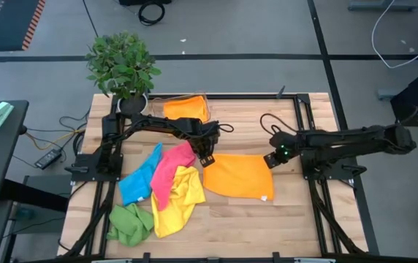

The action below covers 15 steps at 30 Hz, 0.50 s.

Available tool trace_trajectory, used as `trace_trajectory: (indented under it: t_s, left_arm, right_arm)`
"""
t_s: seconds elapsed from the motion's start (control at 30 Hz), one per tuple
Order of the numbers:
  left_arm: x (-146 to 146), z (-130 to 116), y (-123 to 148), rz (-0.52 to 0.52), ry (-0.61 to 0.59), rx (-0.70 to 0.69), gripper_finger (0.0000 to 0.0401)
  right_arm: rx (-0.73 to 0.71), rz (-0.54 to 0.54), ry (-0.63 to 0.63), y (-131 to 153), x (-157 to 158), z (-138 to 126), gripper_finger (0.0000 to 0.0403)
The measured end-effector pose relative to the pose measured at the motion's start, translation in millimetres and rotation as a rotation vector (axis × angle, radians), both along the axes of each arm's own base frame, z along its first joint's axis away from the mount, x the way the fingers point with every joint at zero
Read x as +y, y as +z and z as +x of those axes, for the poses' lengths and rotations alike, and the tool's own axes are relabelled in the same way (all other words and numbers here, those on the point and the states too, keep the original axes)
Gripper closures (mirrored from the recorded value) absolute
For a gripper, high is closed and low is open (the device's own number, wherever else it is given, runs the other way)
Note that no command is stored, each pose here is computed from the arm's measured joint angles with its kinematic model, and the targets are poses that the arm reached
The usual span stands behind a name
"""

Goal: Fold microfiber towels
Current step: Fold the orange microfiber cloth

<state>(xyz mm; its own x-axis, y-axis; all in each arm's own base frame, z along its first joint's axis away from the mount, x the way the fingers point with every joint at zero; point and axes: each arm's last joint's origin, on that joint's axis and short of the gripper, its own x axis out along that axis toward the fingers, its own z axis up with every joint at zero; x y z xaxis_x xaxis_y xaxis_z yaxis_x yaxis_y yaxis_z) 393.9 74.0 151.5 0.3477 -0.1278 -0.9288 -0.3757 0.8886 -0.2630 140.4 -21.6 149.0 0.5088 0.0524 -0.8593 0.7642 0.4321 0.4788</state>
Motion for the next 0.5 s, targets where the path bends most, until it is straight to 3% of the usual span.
trace_trajectory:
  t_s: [0.2, 0.5]
  left_arm:
    - [-0.3, -1.7, -0.6, -0.002, -0.004, 0.018, 0.0393]
    - [-0.3, -1.6, -0.5, 0.003, -0.018, 0.015, 0.0393]
  right_arm:
    - [-0.125, -0.046, -0.082, 16.6, -8.6, -11.6, 0.0398]
    - [-0.153, -0.091, -0.239, 24.6, -21.5, -30.6, 0.04]
